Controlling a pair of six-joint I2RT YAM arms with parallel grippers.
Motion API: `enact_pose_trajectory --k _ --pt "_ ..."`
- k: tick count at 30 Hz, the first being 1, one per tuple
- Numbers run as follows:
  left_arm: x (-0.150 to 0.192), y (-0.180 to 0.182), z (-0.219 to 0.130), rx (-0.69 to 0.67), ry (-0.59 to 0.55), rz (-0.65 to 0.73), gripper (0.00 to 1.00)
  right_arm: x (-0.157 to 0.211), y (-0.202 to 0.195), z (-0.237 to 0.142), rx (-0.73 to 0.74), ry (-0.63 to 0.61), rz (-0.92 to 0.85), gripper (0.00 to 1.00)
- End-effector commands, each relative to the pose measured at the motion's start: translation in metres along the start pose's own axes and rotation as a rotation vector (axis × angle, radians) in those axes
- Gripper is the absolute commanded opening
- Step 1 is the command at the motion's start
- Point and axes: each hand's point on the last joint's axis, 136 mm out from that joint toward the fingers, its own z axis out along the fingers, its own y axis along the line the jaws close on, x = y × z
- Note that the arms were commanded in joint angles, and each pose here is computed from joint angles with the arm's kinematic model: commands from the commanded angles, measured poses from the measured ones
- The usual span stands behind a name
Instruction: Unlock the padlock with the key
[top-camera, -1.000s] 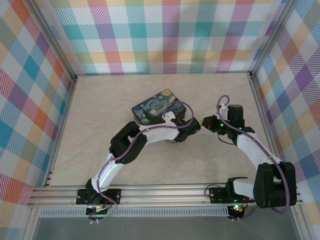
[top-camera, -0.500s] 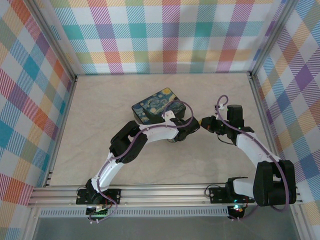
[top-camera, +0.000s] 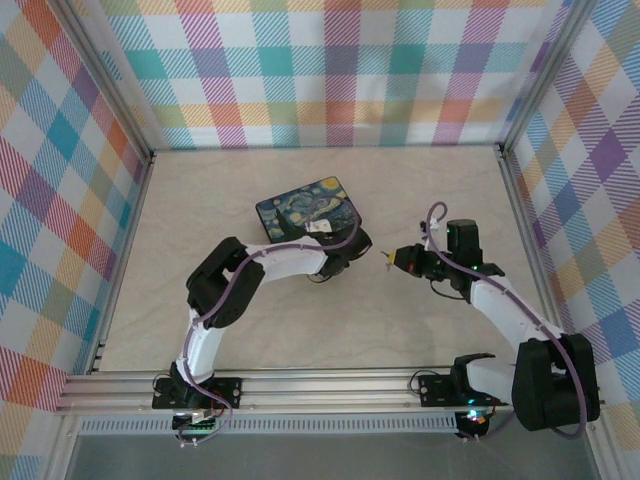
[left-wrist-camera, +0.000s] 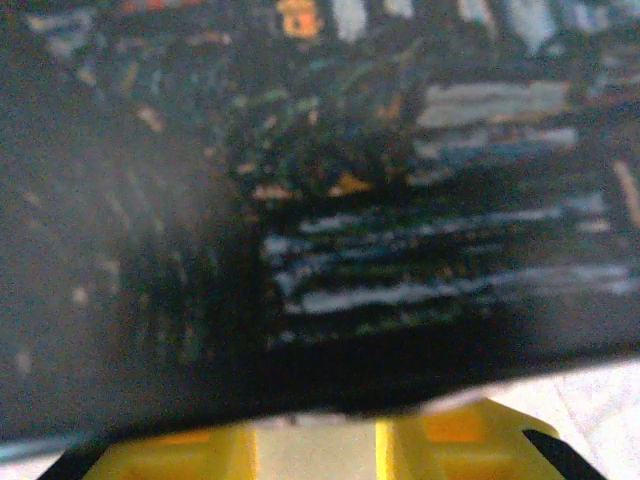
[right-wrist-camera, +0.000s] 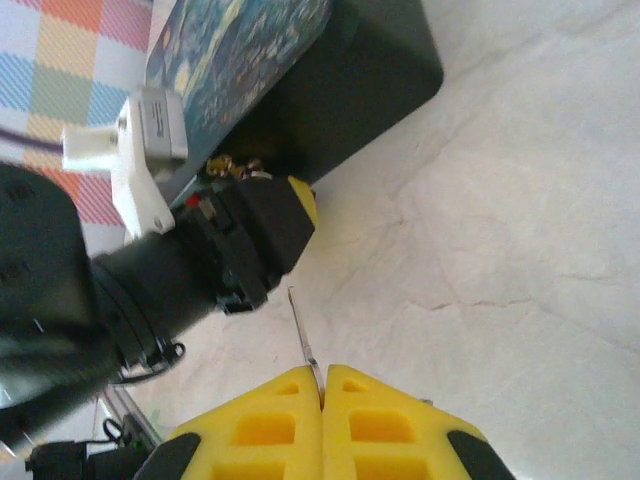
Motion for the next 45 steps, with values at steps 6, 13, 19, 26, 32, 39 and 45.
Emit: enact_pose_trajectory --k 6,13,19,26,32,39,45 --pt "-0.02 -0.005 -0.056 0.173 0.167 0.14 0.08 0.032 0.016 0.004 -0.012 0.035 -0.002 0.01" --pt "-0.03 0.0 -0.095 0.218 0.26 0.209 0.07 0.044 0.035 0.017 -0.062 0.074 -0.007 0.01" --pt "-0.042 -0.006 -0.12 0.32 0.371 0.118 0.07 0.045 0.053 0.025 -0.12 0.047 0.021 0.0" --pt "-0.06 -0.009 -0.141 0.41 0.446 -0.049 0.07 0.043 0.07 0.017 -0.122 0.012 0.016 0.0" --pt "-0.065 0.001 -0.151 0.416 0.496 -0.21 0.07 0.047 0.075 0.004 -0.097 0.025 0.024 0.0" --pt "-0.064 0.014 -0.176 0.403 0.516 -0.31 0.06 0.049 0.086 -0.009 -0.095 0.053 0.001 0.0" --pt "-0.054 0.011 -0.198 0.413 0.554 -0.374 0.06 0.05 0.094 -0.016 -0.101 0.071 -0.015 0.01"
